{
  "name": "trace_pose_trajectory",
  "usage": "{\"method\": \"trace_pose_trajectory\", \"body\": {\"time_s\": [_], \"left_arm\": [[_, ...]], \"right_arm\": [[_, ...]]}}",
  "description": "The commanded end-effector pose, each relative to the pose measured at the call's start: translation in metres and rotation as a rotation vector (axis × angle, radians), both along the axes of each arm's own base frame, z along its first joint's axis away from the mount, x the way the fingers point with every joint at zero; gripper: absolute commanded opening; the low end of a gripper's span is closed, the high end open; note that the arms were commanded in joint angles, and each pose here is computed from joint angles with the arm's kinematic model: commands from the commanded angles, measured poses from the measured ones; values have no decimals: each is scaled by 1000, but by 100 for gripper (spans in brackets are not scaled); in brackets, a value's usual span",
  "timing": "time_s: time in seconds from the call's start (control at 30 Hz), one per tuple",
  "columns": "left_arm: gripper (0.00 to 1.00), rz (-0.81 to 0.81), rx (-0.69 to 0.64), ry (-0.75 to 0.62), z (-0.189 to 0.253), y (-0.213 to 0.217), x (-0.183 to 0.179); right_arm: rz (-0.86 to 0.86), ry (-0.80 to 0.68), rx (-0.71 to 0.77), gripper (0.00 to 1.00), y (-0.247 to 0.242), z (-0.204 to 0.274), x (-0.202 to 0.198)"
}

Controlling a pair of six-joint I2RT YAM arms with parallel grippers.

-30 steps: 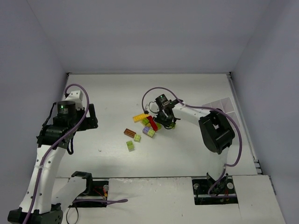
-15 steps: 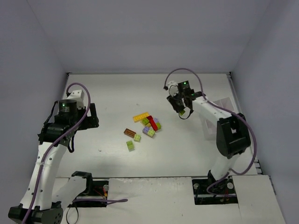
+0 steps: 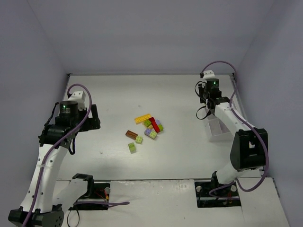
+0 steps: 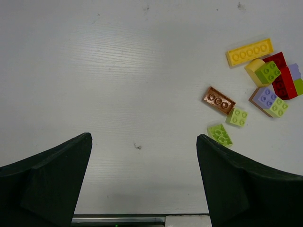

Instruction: Sort the legos into containers by color

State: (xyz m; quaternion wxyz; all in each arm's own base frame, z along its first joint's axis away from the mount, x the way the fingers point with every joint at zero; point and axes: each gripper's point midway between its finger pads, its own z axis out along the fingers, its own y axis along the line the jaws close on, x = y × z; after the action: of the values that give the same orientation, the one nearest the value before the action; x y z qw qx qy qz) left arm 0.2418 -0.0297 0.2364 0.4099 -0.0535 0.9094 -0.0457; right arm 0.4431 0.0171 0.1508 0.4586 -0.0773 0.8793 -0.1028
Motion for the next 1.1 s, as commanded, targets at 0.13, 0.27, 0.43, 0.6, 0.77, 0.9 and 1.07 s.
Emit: {"method": "trace_pose_trajectory", "body": {"time_s": [0.13, 0.27, 0.43, 0.6, 0.77, 0.9, 1.07], "left_arm": [[85, -23, -20, -66, 17, -6, 12], [85, -25, -21, -63, 17, -7, 13], [85, -26, -24, -58, 15, -8, 14], [85, -27, -24, -55, 14, -8, 13], [85, -29, -25, -52, 12, -8, 14], [85, -29, -25, -53, 13, -8, 14], [85, -30, -26, -56, 13, -9, 14]], "right_arm": [[-146, -217, 28, 0, -49, 48, 13], [-155, -225, 26, 0, -58, 47, 11], [-179, -223, 19, 0, -74, 41, 5], [-190, -217, 25, 1, -81, 34, -3], [-218, -215, 24, 10, -88, 29, -8], [-207, -220, 33, 24, -85, 31, -9], [-201, -222, 45, 43, -83, 31, -11]]}}
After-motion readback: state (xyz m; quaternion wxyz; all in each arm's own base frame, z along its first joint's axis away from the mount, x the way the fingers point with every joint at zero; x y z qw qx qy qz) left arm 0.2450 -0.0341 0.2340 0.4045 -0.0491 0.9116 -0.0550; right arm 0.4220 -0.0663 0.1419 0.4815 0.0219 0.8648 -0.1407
